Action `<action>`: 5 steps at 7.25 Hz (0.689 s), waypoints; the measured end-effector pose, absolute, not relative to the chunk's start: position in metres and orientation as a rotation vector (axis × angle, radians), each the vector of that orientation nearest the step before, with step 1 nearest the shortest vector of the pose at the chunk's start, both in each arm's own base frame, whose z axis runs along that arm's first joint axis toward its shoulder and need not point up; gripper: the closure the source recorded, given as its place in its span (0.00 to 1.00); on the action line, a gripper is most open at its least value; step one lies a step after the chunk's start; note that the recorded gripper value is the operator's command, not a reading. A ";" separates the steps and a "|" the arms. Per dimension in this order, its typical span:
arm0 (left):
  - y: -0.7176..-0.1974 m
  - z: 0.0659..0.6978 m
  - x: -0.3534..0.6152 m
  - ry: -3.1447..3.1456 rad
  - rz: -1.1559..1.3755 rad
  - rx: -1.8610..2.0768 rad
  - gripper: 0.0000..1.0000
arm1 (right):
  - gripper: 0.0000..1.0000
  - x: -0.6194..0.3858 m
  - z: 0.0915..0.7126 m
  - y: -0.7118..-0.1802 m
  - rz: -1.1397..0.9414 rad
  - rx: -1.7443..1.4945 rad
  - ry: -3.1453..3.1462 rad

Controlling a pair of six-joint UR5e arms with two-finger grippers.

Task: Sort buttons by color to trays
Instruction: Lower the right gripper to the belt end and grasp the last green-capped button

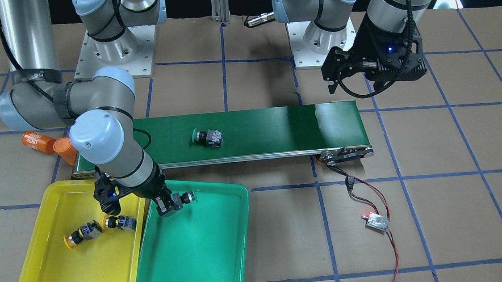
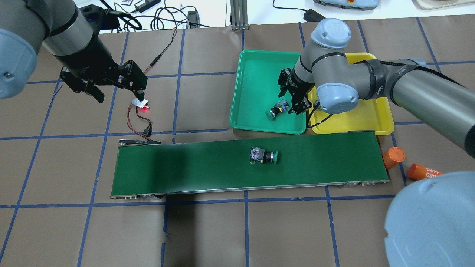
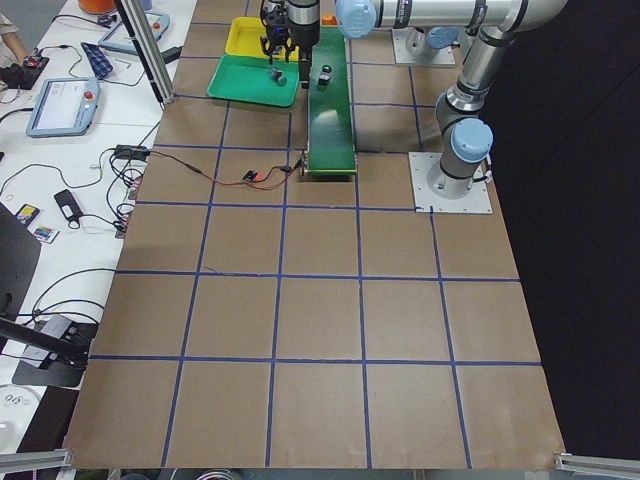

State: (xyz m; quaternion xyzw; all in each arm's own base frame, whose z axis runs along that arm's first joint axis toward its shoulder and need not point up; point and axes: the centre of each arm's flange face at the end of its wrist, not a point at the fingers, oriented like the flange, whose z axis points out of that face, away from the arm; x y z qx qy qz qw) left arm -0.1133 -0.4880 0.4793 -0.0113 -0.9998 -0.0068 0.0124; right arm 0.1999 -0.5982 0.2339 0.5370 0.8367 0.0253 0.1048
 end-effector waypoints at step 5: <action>-0.489 0.479 -0.114 -3.114 -0.012 -0.039 0.00 | 0.00 0.192 0.313 -0.513 0.147 1.645 2.475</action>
